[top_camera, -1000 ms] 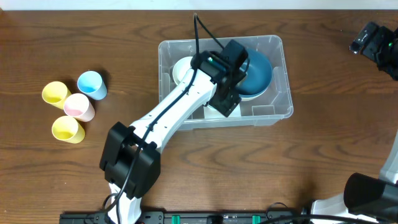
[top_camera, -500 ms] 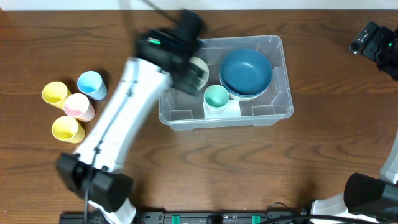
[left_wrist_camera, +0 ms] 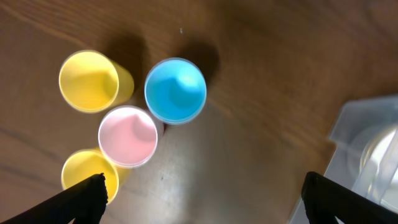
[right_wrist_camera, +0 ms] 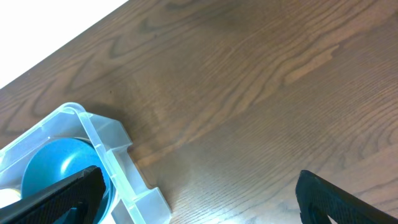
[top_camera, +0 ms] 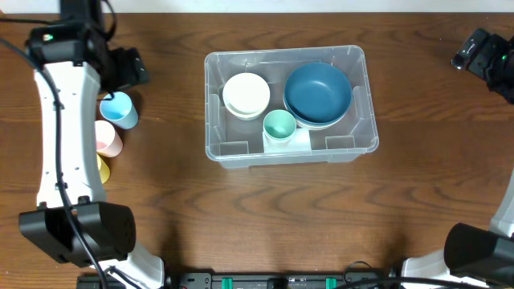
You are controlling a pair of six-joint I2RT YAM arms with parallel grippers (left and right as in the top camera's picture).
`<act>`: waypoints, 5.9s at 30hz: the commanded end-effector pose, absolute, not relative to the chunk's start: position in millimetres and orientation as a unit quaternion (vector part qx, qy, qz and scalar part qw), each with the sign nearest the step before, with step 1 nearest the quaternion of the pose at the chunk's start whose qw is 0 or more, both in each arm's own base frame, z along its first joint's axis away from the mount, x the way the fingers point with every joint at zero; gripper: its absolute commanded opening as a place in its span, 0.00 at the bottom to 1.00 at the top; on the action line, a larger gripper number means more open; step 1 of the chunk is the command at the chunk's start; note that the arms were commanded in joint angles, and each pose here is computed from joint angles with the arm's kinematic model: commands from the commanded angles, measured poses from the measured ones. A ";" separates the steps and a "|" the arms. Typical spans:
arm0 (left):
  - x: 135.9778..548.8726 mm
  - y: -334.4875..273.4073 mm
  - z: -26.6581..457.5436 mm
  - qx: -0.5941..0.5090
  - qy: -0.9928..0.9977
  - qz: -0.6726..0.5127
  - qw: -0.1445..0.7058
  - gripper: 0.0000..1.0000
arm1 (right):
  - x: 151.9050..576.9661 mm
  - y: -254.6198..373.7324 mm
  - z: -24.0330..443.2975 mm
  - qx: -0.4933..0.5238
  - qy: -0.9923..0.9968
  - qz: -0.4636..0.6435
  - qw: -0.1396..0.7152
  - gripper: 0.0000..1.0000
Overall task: Pack container
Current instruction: 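Release the green cup and move the left gripper to the blue cup, then grasp the rim of the light blue cup with the left gripper, then carry the blue cup into the container and stack it on the green cup, then release the blue cup and move the left gripper to the pink cup, then grasp the rim of the pink cup with the left gripper and lift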
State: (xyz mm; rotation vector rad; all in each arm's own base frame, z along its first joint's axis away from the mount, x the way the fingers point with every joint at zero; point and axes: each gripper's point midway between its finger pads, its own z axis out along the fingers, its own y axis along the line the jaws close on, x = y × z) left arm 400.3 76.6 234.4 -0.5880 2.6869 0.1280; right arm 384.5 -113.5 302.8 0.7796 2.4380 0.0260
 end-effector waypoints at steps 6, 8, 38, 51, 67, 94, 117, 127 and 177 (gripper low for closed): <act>422.9 72.4 178.7 -0.167 0.976 0.018 0.142 1.00 | 384.2 -112.7 302.7 0.297 0.911 0.012 0.286 0.99; 425.6 72.8 157.3 -0.154 0.981 0.019 0.115 1.00 | 384.3 -112.8 302.8 0.297 0.911 0.012 0.287 0.99; 436.3 73.4 53.0 -0.111 0.993 0.021 0.014 0.06 | 384.2 -112.8 302.7 0.297 0.911 0.012 0.286 0.99; 439.7 34.1 167.0 -0.095 0.985 0.015 0.144 0.06 | 384.3 -112.7 302.8 0.297 0.911 0.012 0.287 0.99; 367.6 -161.7 286.8 0.160 0.946 -0.059 0.275 0.06 | 384.3 -112.7 302.8 0.297 0.911 0.012 0.287 0.99; 332.7 -277.1 166.9 0.331 0.935 -0.040 0.124 0.06 | 384.3 -112.7 302.8 0.297 0.911 0.012 0.287 0.99; 357.3 -152.0 275.9 0.133 0.962 -0.040 0.236 0.83 | 384.2 -112.7 302.7 0.297 0.911 0.012 0.286 0.99; 355.7 24.7 269.8 -0.122 0.972 0.035 0.198 0.84 | 384.2 -112.7 302.7 0.297 0.911 0.012 0.286 0.99; 351.2 129.6 71.1 -0.267 0.955 0.086 0.092 0.82 | 384.3 -112.7 302.8 0.297 0.911 0.012 0.287 0.99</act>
